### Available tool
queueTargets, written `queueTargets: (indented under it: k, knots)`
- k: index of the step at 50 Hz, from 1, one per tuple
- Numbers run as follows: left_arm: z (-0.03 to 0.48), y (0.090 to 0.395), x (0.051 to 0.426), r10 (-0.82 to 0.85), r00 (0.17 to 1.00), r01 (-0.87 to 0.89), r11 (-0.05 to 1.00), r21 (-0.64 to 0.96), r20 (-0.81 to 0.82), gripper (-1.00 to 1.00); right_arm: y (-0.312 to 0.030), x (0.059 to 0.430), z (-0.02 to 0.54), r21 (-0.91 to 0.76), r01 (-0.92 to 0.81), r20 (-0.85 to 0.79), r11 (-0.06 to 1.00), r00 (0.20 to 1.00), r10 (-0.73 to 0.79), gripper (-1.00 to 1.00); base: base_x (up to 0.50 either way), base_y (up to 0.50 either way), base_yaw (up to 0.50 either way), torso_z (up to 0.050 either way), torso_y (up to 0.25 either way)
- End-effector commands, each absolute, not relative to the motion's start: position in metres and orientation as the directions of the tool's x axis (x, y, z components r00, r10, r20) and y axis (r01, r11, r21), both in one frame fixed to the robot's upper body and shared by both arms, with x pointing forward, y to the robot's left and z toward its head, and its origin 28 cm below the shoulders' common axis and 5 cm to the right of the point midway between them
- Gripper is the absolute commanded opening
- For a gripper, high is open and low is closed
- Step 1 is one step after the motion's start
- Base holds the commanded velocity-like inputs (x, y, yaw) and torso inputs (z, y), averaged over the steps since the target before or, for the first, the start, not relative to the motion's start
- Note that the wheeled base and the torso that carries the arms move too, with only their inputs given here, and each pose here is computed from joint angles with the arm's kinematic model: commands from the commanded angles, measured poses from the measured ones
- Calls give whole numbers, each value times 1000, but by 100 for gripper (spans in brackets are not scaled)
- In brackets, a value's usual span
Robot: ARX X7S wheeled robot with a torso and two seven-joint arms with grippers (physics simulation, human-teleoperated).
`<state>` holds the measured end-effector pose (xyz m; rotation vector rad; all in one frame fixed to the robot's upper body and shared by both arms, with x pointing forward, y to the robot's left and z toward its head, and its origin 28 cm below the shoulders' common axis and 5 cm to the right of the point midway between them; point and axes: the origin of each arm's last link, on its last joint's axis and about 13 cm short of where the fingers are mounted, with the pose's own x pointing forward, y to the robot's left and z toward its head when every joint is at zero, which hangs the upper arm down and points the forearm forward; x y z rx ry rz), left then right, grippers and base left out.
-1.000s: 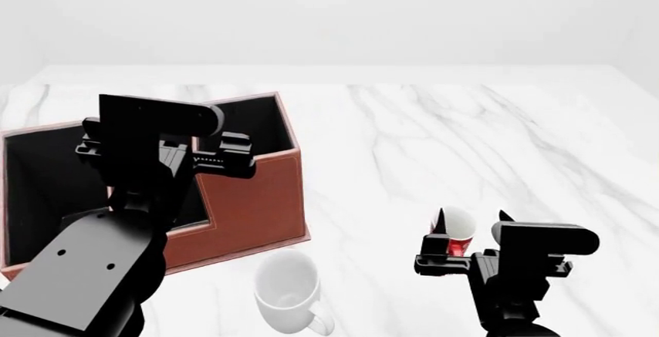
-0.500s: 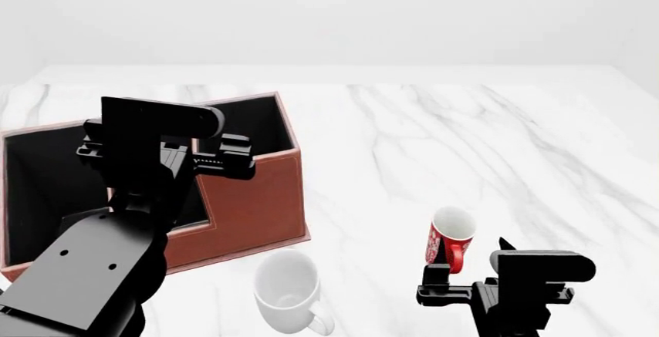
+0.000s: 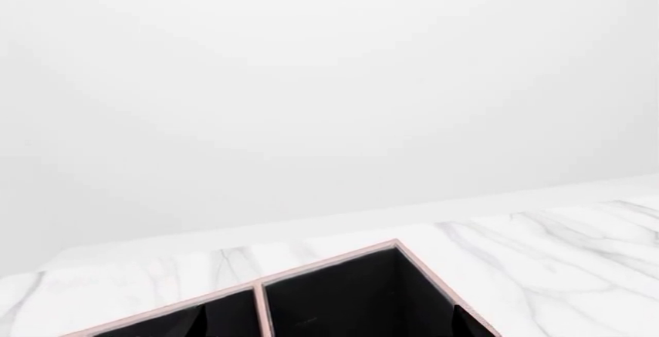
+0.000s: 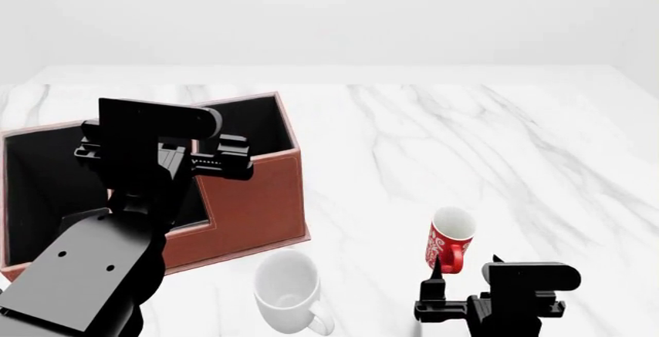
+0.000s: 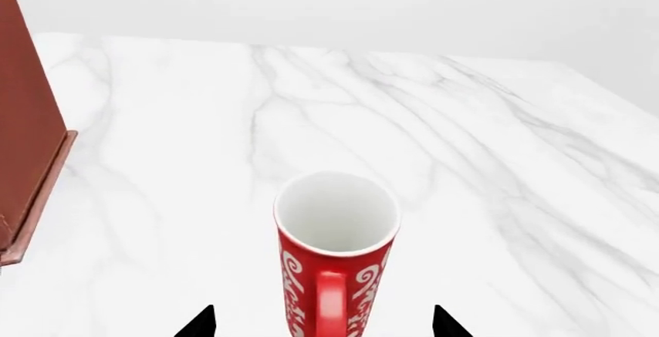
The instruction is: Pick up the red mug and place it to the right of the caddy.
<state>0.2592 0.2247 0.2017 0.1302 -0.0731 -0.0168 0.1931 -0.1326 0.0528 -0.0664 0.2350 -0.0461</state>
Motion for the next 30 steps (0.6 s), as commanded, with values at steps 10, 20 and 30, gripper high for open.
queueTargets:
  k: [10, 20, 30]
  knots:
    - [201, 224, 259, -25, 997, 16, 992, 129, 71, 100, -133, 196, 39, -90, 37, -328, 995, 942, -65, 100, 0, 0, 0, 0, 0]
    - [202, 224, 259, -26, 997, 17, 991, 131, 73, 100, -132, 200, 39, -91, 43, -327, 995, 942, -71, 100, 0, 0, 0, 0, 0]
    - [202, 225, 259, -26, 997, 16, 991, 130, 72, 100, -134, 215, 31, -104, 58, -340, 993, 936, -90, 100, 0, 0, 0, 0, 0]
